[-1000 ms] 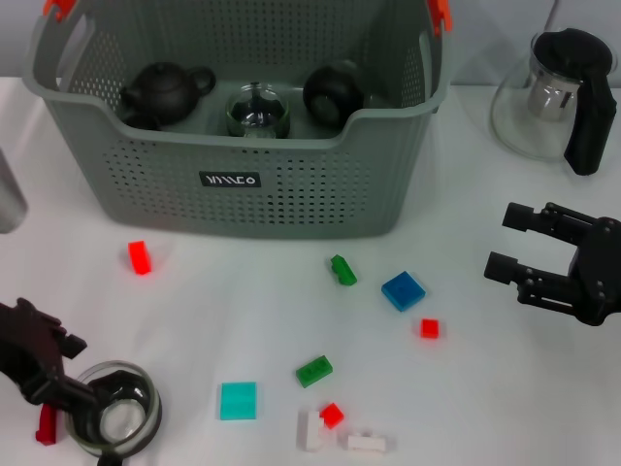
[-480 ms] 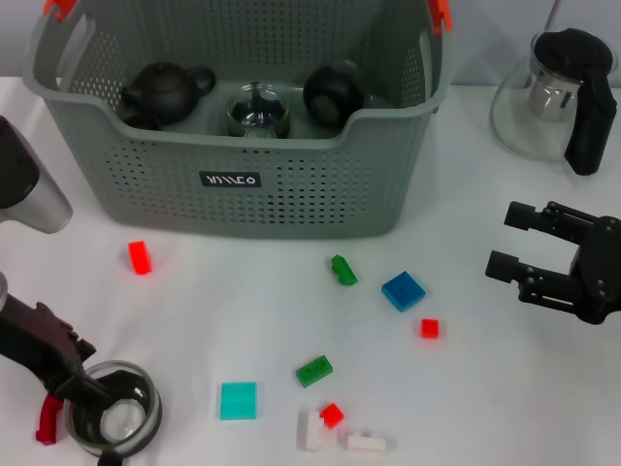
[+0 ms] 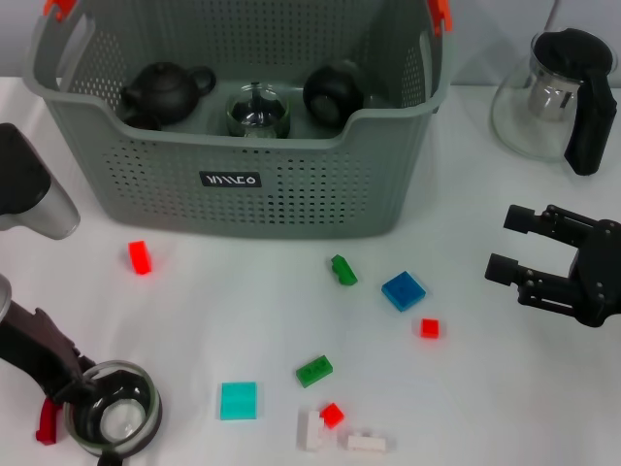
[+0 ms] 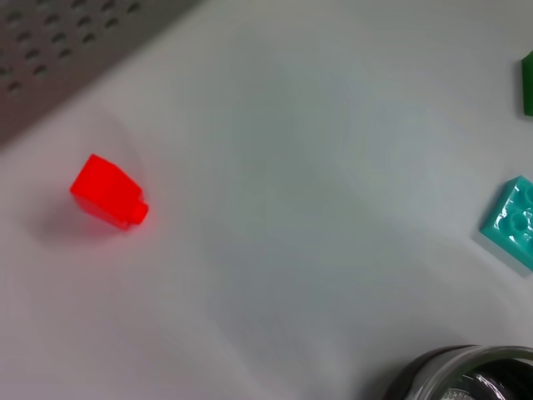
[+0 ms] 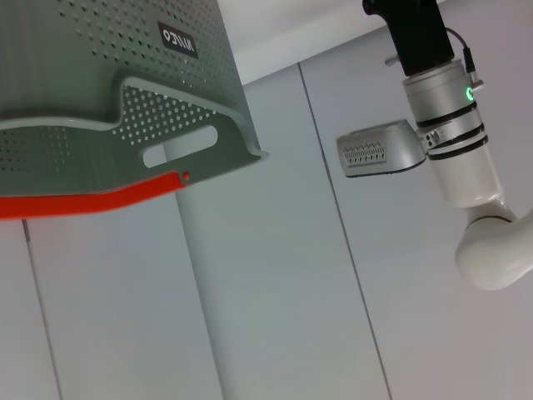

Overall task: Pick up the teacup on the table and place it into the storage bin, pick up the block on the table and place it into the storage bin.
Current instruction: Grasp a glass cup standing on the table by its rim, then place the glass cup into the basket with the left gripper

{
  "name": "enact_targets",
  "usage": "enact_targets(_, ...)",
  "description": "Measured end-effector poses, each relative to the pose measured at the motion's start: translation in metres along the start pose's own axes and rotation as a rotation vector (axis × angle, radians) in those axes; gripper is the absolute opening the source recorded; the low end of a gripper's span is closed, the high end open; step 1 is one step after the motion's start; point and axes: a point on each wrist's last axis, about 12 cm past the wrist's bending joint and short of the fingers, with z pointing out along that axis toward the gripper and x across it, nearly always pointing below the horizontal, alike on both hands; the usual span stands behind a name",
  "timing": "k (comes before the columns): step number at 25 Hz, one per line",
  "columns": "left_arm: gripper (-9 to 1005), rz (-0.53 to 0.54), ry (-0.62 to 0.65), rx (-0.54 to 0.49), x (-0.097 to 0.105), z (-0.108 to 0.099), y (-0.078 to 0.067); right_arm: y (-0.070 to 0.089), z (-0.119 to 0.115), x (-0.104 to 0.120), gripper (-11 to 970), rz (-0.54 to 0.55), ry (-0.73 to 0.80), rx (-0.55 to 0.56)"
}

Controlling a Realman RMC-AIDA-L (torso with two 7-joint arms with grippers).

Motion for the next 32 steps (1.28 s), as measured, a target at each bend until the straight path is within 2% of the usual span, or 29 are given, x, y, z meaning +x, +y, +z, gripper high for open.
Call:
enact_targets(5, 245, -0.003, 0.001, -0.002, 0.000, -0.001, 0.000, 0.000, 0.000, 0.000, 807, -0.001, 0.000, -0.001)
enact_targets(14, 80, -0.009, -0.019, -0.011, -0.002, -0.006, 0.002, 0.000, 0.000, 0.000, 806, -0.001, 0.000, -0.001)
enact_targets(18, 51, 0.000, -0.126, 0.030, -0.003, -0.015, 0.006, 0.000, 0.000, 0.000, 807, -0.001, 0.000, -0.001)
enact_targets(21, 40, 0.023, -0.317, 0.167, 0.000, -0.027, 0.011, 0.000, 0.000, 0.000, 807, -0.001, -0.001, -0.001)
enact_targets(26, 41, 0.038, -0.776, 0.451, 0.003, -0.040, 0.028, 0.000, 0.001, 0.000, 807, -0.003, 0.002, -0.003)
enact_targets(29, 41, 0.029, -1.033, 0.548, -0.001, -0.046, 0.034, 0.000, 0.001, 0.000, 806, -0.003, 0.002, -0.004)
enact_targets(30, 40, 0.029, -1.033, 0.548, -0.001, -0.046, 0.034, 0.000, 0.001, 0.000, 806, -0.003, 0.002, -0.004)
enact_targets(31, 40, 0.021, -1.205, 0.577, -0.008, -0.055, 0.036, 0.000, 0.001, 0.000, 806, -0.004, 0.002, -0.004)
enact_targets(32, 40, 0.021, -1.242, 0.578, -0.011, -0.058, 0.036, 0.000, 0.001, 0.000, 806, -0.003, 0.002, -0.003)
